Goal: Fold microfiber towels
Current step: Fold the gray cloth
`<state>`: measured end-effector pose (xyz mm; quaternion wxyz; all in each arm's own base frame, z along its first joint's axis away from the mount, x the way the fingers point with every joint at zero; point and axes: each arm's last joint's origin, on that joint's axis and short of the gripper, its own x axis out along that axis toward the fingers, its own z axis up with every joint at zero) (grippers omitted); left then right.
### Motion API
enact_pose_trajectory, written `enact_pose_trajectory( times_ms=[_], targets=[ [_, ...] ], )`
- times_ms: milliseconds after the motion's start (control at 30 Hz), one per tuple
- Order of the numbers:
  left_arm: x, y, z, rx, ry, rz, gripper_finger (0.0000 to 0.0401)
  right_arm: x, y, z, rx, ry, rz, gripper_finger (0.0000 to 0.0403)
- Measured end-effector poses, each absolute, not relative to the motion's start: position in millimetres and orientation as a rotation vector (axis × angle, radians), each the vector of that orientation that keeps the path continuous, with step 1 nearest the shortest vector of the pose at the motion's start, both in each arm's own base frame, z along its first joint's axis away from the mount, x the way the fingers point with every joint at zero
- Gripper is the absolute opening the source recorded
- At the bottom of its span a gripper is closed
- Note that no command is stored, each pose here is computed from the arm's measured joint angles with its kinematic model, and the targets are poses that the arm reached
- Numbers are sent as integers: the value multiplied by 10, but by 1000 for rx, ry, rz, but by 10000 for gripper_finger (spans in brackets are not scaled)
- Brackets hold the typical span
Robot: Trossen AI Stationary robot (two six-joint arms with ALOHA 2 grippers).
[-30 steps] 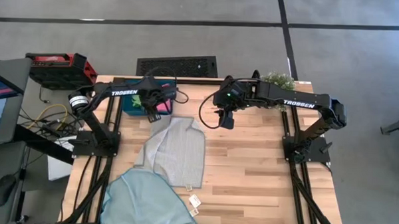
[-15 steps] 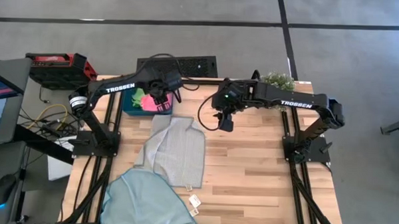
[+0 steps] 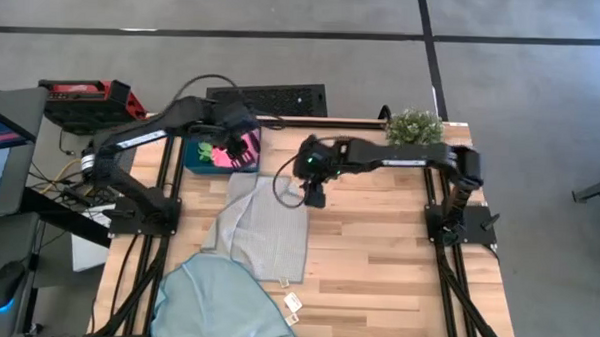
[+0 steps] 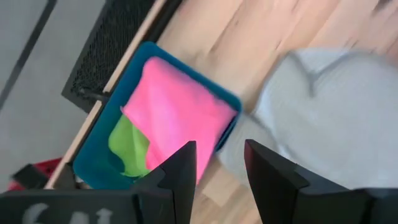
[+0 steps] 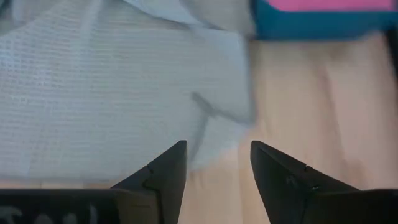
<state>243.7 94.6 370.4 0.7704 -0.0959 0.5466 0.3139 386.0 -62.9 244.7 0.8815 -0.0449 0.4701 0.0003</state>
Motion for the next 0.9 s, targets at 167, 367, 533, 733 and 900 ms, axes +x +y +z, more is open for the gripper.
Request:
enact_pose_trajectory(
  times_ms=[167, 367, 533, 733, 900],
  targets=[
    [2207, 769, 3934, -277, 1058, 694, 129, 4078, -561, 2106, -145, 1011, 55, 201],
    [2048, 595, 4077, -297, 972, 668, 129, 4225, -581, 1807, -152, 1019, 51, 201],
    [2030, 519, 4100, -294, 954, 659, 128, 4263, -630, 1699, -175, 1025, 8, 201],
    [2048, 491, 4097, -253, 955, 669, 128, 4378, -644, 1564, -244, 975, 36, 201],
    [2054, 485, 4092, -246, 956, 672, 128, 4393, -633, 1487, -250, 989, 39, 201]
  ],
)
